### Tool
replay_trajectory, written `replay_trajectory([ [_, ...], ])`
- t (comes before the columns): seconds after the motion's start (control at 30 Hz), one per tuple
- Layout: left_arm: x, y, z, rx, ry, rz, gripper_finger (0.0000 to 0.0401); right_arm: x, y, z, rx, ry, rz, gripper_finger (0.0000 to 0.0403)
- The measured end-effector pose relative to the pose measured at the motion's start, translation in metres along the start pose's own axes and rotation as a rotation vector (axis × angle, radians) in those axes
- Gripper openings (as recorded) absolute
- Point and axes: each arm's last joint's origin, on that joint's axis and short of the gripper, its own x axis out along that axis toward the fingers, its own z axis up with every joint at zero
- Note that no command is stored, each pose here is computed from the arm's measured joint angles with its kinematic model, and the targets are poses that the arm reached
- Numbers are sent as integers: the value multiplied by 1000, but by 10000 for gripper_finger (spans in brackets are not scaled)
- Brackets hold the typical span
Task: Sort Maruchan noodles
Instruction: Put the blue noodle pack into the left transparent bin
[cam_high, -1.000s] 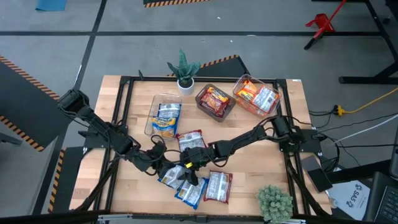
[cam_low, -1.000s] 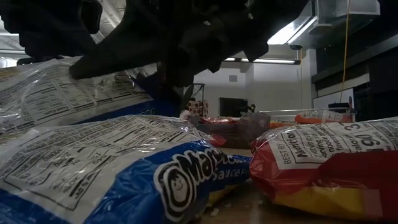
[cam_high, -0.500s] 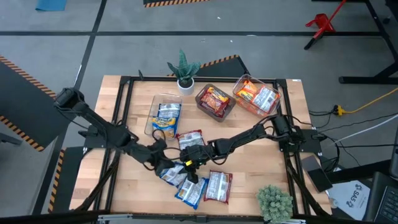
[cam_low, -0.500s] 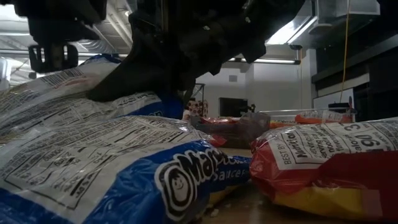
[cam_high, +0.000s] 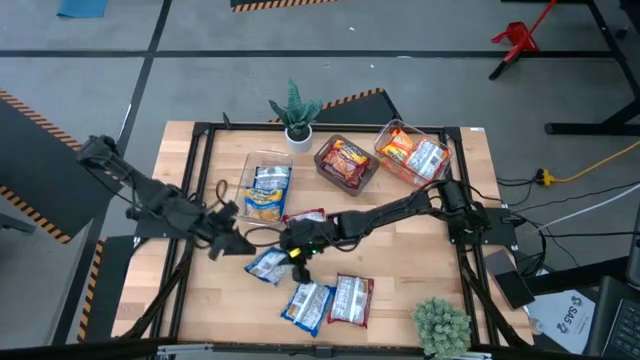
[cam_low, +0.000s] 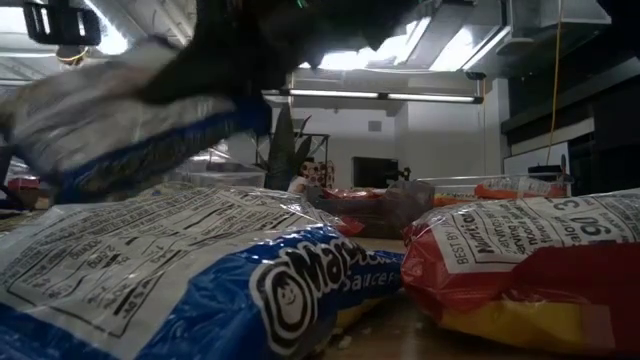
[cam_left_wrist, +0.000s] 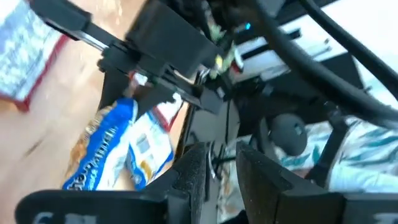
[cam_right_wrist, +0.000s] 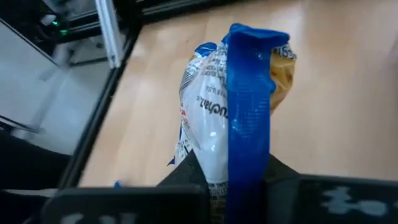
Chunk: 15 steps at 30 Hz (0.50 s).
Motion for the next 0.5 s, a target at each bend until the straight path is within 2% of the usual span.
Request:
replay_trajectory([
  [0.13,-17,-4,6,-2,-81,-40,83,-16,13,40,-174,47,-82,30],
  [0.3,-34,-7,11,21,-141,-96,83,-47,24,87,-473,54,-324,24],
  [0.43,-45,-8,15,50,-188,-126,82,-66,7,111,-656,54,-592,32],
  [0.5,-51,-8,17,59,-212,-141,82,-70,-9,114,-703,95,-666,37],
])
